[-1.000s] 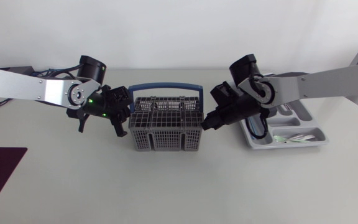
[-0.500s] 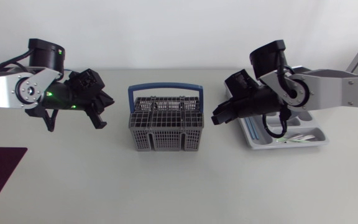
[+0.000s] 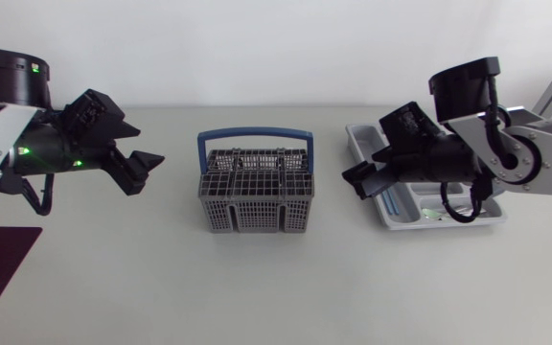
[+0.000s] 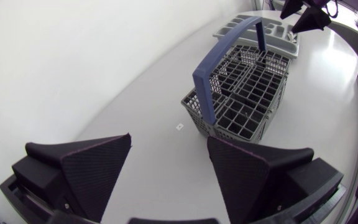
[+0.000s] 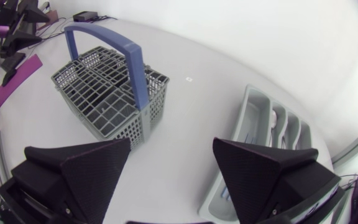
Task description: Unload the cutlery basket into the drawer organizer.
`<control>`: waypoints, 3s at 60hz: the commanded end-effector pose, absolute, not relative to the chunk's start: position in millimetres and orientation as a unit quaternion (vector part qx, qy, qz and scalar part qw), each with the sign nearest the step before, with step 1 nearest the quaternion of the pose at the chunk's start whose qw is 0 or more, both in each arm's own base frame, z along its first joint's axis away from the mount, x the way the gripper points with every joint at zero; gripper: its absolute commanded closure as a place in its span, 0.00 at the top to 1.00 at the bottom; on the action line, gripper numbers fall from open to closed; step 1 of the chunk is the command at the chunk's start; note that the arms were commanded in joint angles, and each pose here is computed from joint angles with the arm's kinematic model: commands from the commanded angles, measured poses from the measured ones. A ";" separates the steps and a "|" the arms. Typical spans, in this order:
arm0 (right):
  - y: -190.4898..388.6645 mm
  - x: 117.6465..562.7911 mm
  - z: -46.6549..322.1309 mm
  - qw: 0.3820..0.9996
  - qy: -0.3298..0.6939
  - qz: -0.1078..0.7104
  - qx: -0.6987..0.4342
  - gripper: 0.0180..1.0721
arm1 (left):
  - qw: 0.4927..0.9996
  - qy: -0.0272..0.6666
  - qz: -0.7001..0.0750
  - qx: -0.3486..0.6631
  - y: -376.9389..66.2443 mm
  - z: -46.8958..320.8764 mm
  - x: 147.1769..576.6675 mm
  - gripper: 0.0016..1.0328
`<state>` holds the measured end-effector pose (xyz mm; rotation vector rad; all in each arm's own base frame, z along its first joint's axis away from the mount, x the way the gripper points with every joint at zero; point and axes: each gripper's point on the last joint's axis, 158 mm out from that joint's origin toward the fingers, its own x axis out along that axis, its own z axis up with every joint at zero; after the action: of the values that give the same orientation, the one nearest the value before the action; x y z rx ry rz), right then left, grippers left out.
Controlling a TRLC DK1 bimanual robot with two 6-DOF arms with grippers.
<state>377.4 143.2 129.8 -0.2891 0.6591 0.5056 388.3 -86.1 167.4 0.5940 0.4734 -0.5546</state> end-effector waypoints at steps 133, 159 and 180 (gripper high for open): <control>-1.9 254.4 149.1 1.000 0.028 -0.005 0.000 0.96 | 0.999 0.030 -0.008 0.000 -3.2 150.2 254.2 0.96; -1.9 254.4 149.1 1.000 0.028 -0.005 0.000 0.96 | 0.999 0.030 -0.008 0.000 -3.2 150.2 254.2 0.96; -1.9 254.4 149.1 1.000 0.028 -0.005 0.000 0.96 | 0.999 0.030 -0.008 0.000 -3.2 150.2 254.2 0.96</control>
<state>253.7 -1.3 153.4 -0.0262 0.0600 -0.0073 253.5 -1.9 154.8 0.0244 0.0629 -0.0136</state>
